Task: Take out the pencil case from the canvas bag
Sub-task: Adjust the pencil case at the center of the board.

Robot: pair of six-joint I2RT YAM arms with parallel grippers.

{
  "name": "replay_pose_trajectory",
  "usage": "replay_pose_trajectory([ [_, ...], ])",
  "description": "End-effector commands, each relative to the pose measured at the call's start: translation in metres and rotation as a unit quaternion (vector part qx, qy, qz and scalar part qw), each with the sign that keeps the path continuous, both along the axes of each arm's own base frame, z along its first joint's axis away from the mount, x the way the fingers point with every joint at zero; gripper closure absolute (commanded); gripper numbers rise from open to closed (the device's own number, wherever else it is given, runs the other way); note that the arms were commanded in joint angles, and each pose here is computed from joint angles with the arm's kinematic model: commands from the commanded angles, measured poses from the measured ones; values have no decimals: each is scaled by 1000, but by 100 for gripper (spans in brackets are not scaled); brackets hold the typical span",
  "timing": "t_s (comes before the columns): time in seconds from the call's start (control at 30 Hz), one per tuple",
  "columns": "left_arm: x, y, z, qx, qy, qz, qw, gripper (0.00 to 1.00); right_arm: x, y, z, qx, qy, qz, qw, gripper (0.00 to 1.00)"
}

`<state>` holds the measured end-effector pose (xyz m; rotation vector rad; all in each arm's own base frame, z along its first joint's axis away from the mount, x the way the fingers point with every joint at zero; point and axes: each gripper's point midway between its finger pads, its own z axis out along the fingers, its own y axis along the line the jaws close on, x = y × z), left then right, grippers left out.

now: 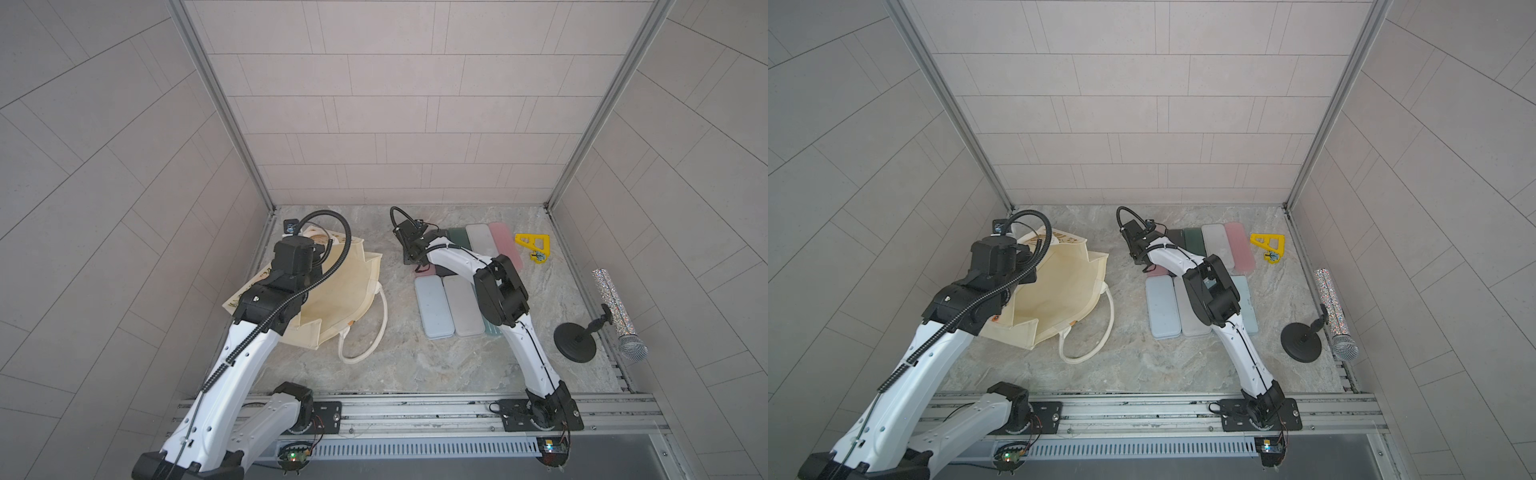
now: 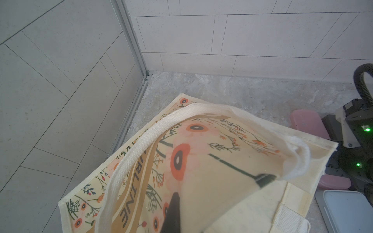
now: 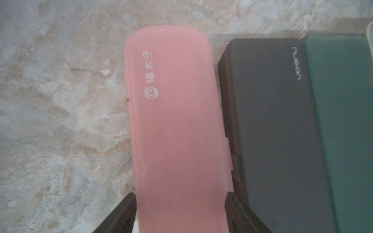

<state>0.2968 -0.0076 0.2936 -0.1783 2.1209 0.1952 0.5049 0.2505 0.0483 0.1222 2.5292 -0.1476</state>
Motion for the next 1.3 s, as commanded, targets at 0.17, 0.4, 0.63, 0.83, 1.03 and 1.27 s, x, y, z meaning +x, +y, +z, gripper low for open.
replay_pose_trajectory([
  [0.17, 3, 2, 16, -14, -37, 8, 999, 100, -5, -9, 13, -2, 9, -3, 1000, 27],
  [0.4, 3, 3, 17, -15, -38, 9, 999, 100, 1, -2, 46, 12, -11, 8, 1000, 25],
  [0.63, 4, 5, 16, -13, -37, 13, 999, 100, -2, 5, 82, 43, -29, 27, 998, 24],
  [0.83, 21, 5, 22, -23, -34, 1, 999, 100, -33, 5, 137, 103, -86, 71, 988, 23],
  [1.03, 56, 8, 25, -25, -16, -6, 1000, 100, -91, -16, 149, 155, -113, 86, 978, 24],
  [1.27, 99, -10, 29, -33, 7, -92, 995, 100, -146, -45, 163, 193, -144, 103, 965, 25],
])
